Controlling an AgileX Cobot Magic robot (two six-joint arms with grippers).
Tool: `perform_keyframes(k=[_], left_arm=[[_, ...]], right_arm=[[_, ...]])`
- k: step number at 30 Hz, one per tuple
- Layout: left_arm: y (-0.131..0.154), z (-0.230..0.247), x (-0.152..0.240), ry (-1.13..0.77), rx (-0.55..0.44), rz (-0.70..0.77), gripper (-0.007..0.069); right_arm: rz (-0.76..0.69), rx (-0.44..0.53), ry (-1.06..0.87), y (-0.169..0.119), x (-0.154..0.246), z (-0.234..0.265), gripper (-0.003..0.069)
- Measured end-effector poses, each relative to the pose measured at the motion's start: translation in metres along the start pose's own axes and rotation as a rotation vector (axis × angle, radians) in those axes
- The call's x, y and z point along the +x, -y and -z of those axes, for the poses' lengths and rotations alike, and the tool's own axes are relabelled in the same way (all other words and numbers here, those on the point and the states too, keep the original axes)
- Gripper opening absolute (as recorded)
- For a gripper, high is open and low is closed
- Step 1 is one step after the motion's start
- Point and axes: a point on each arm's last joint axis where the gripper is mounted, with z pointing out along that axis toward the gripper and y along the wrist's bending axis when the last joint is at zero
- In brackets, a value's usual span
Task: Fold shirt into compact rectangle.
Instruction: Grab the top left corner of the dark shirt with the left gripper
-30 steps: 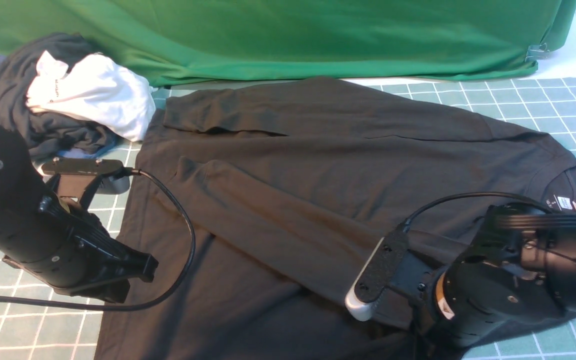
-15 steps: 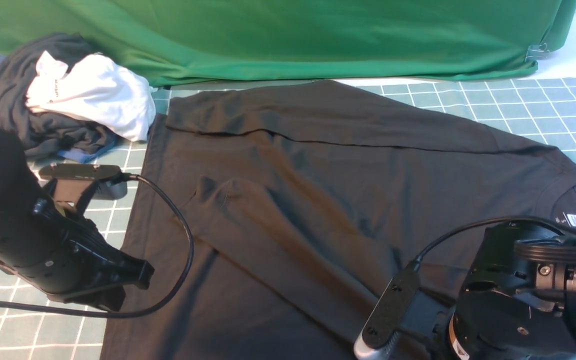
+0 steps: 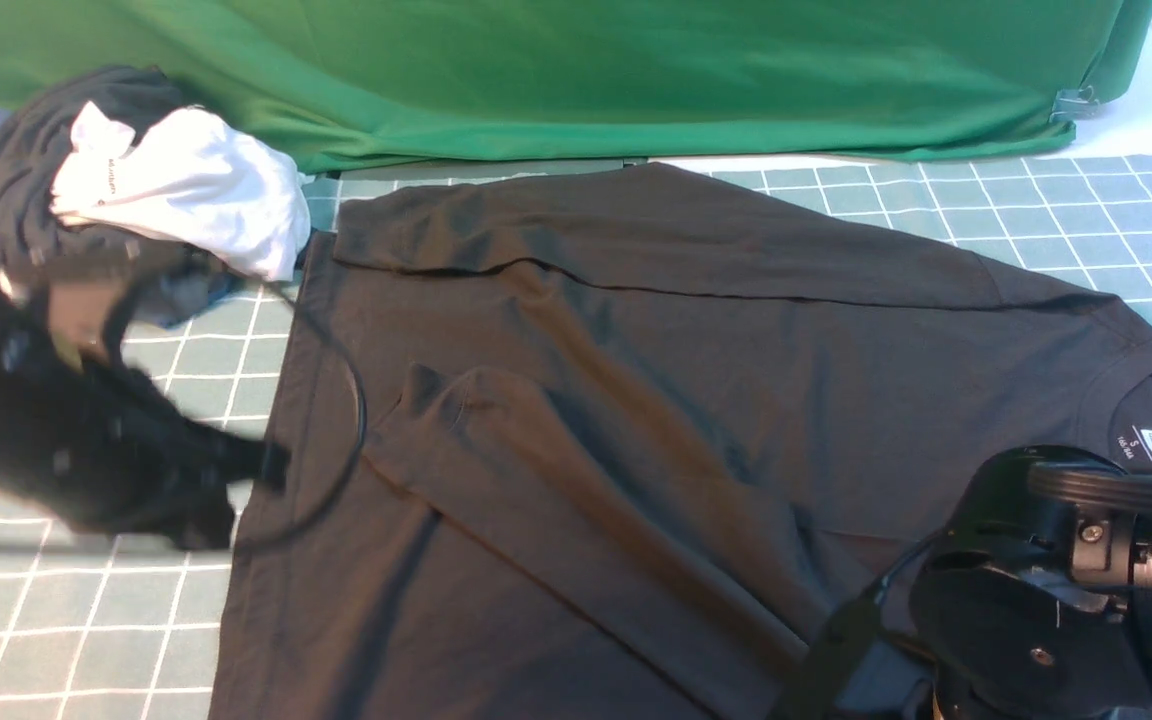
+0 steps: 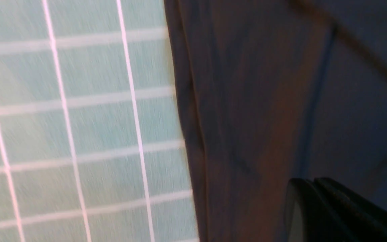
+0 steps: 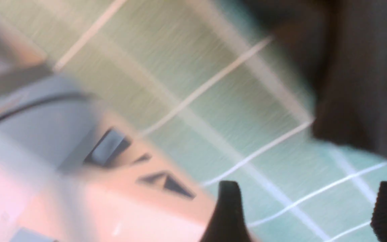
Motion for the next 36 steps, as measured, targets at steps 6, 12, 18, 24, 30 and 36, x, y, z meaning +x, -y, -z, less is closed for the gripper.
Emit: perform_keyframes(k=[6, 12, 18, 24, 30, 36], left_arm=[[0.007, 0.019, -0.053, 0.108, -0.016, 0.033, 0.0012], [0.010, -0.002, -0.109, 0.113, -0.038, 0.059, 0.0014], [0.004, -0.046, -0.157, 0.095, -0.088, 0.122, 0.0032], [-0.012, -0.094, -0.195, 0.082, -0.104, 0.166, 0.0141], [-0.029, -0.139, -0.216, 0.092, -0.118, 0.187, 0.0357], [-0.030, -0.161, -0.222, 0.136, -0.083, 0.196, 0.0468]], right_arm=[[-0.004, 0.038, 0.215, 0.003, 0.012, 0.033, 0.0288], [-0.077, 0.115, 0.581, 0.013, 0.043, 0.089, 0.0013], [-0.185, 0.124, 0.700, 0.029, 0.071, 0.108, -0.0004], [-0.209, 0.128, 0.704, 0.032, 0.073, 0.108, -0.0004], [-0.209, 0.128, 0.703, 0.032, 0.073, 0.108, -0.0004], [-0.209, 0.129, 0.701, 0.033, 0.073, 0.108, -0.0003]])
